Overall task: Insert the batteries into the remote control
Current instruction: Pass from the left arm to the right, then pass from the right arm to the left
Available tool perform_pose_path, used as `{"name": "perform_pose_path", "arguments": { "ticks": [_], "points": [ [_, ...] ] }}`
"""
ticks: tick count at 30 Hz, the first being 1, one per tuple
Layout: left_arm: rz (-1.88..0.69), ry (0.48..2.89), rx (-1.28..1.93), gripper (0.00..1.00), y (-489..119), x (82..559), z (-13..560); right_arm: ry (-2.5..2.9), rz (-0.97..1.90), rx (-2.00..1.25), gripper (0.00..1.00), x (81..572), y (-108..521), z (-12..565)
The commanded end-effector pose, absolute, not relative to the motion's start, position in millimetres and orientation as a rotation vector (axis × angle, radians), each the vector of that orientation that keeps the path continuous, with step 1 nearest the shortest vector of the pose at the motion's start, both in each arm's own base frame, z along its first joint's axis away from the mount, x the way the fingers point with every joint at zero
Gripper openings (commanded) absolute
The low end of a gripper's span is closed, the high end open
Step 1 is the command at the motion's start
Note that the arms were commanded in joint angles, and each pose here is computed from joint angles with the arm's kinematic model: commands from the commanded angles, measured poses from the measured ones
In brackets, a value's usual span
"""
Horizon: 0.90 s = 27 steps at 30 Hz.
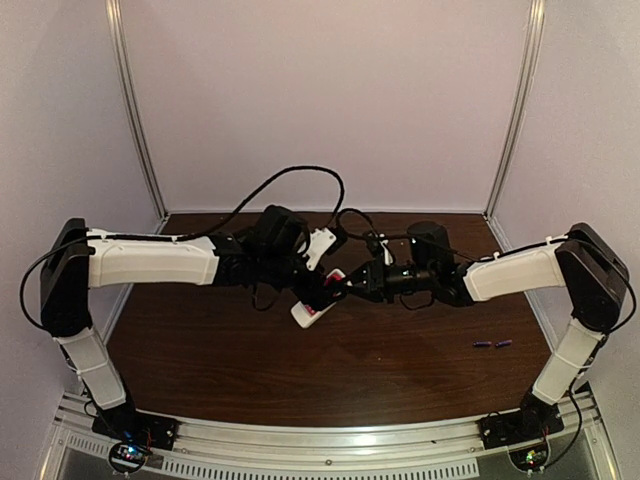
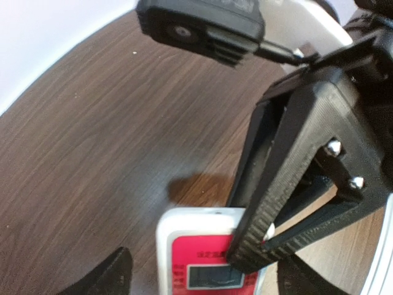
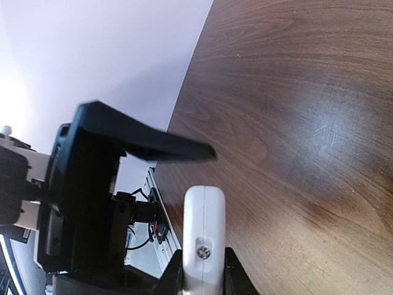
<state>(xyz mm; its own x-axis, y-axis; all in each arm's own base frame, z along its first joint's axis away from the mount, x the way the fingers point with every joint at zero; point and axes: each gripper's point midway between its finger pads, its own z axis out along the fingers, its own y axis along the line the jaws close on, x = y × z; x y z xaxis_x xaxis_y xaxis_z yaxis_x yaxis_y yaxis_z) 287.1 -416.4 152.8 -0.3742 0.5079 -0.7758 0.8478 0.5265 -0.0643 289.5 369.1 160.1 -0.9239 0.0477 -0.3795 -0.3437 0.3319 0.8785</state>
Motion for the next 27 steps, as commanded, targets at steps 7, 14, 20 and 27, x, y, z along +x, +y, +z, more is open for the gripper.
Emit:
{"name": "perform_pose_path", "arguments": {
  "ticks": [7,14,20,27],
  "points": [
    [-0.447,1.849,1.02,0.98,-383.3,290.9,213.3,2.214,1.598,-0.128,0.0,308.2,334.5,170.9],
    [0.015,1.702,1.175,0.97,-380.8,263.5,192.7,2.193,1.66,-0.021,0.0,310.5,328.8,187.3],
    [0.213,1.616,1.239,0.92,-388.1,249.9,183.6,2.181,1.733,0.059,0.0,308.0,326.2,195.3],
    [0.437,1.5,1.249,0.78,-396.0,250.1,182.3,2.141,1.9,0.176,0.0,297.3,324.3,199.4]
  ]
}}
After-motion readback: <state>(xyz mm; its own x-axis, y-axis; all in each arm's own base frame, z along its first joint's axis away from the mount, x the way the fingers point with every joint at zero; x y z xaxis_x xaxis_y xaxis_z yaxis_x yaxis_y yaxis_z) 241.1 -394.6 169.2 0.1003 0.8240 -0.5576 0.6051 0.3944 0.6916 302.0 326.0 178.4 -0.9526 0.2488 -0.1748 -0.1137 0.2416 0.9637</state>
